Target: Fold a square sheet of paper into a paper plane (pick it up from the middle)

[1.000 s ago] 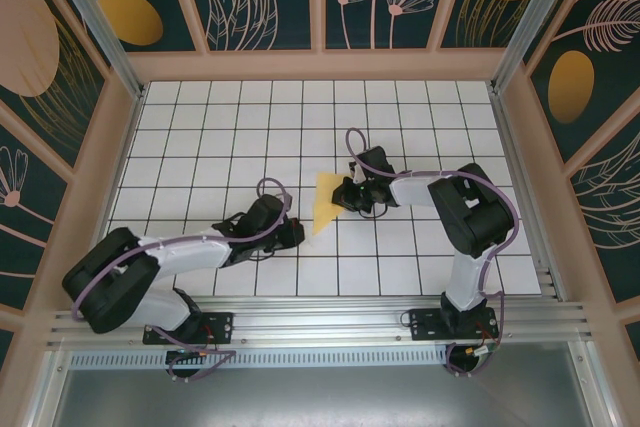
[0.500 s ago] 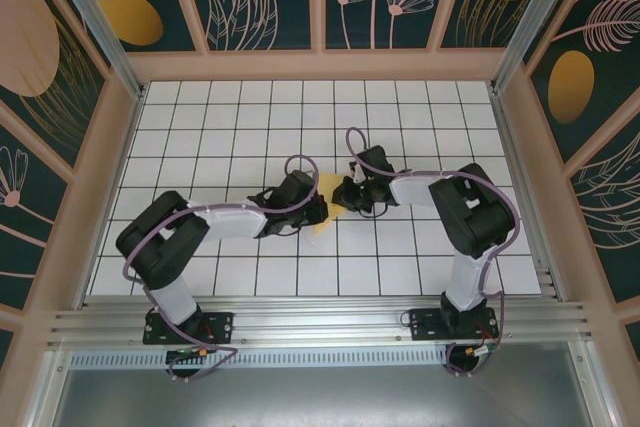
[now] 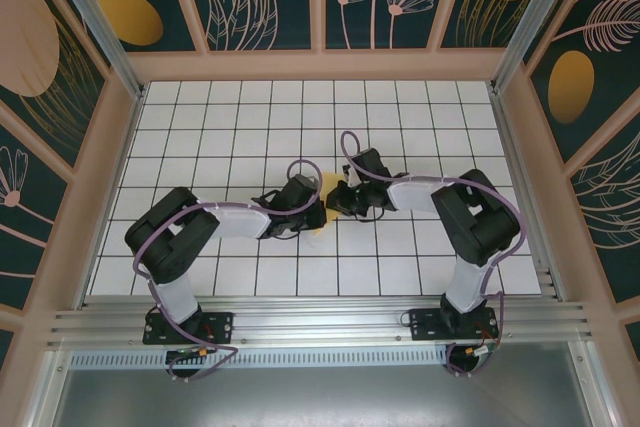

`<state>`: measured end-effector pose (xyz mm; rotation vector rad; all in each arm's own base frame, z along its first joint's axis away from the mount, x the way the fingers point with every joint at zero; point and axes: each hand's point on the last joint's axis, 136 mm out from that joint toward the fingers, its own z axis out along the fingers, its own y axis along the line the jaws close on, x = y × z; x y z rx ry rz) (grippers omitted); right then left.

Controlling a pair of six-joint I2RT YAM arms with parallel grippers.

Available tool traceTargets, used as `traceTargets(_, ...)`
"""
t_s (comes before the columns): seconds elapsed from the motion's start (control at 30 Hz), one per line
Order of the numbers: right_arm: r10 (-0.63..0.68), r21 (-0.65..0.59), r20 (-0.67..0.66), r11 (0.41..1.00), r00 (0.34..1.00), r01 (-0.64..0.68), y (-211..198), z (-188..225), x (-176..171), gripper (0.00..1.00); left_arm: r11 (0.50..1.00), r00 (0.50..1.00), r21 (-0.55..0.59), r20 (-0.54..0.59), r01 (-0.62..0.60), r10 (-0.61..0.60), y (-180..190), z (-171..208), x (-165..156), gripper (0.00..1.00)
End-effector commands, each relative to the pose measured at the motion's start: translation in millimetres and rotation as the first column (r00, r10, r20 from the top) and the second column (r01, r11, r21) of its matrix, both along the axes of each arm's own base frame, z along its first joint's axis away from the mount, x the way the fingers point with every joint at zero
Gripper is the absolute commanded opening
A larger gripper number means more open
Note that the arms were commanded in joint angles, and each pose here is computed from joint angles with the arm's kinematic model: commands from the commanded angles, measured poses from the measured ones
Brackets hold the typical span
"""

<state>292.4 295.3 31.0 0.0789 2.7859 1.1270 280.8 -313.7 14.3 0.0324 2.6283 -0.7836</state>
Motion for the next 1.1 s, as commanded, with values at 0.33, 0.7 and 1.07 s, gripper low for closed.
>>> traceTargets(0.33, -0.161, -0.085, -0.017, 0.984, 0.987, 0.159, -73.1, -37.1, 31.6, 0.11, 0.974, 0.995, 0.225, -0.100, 0.026, -0.003, 54.7, -54.7, -35.5, 0.00)
traceTargets(0.7, -0.162, 0.036, 0.097, 0.987, 0.982, 0.159, -80.0, 20.6, 46.9, 0.25, 0.998, 0.998, -0.013, 0.016, 0.054, -0.054, 5.8, 31.6, -10.9, 0.05)
traceTargets(1.07, -0.120, 0.103, 0.041, 0.988, 0.992, 0.115, -66.0, 20.5, 13.8, 0.42, 0.995, 0.997, 0.102, 0.076, 0.015, -0.023, 9.6, 46.7, 18.4, 0.03)
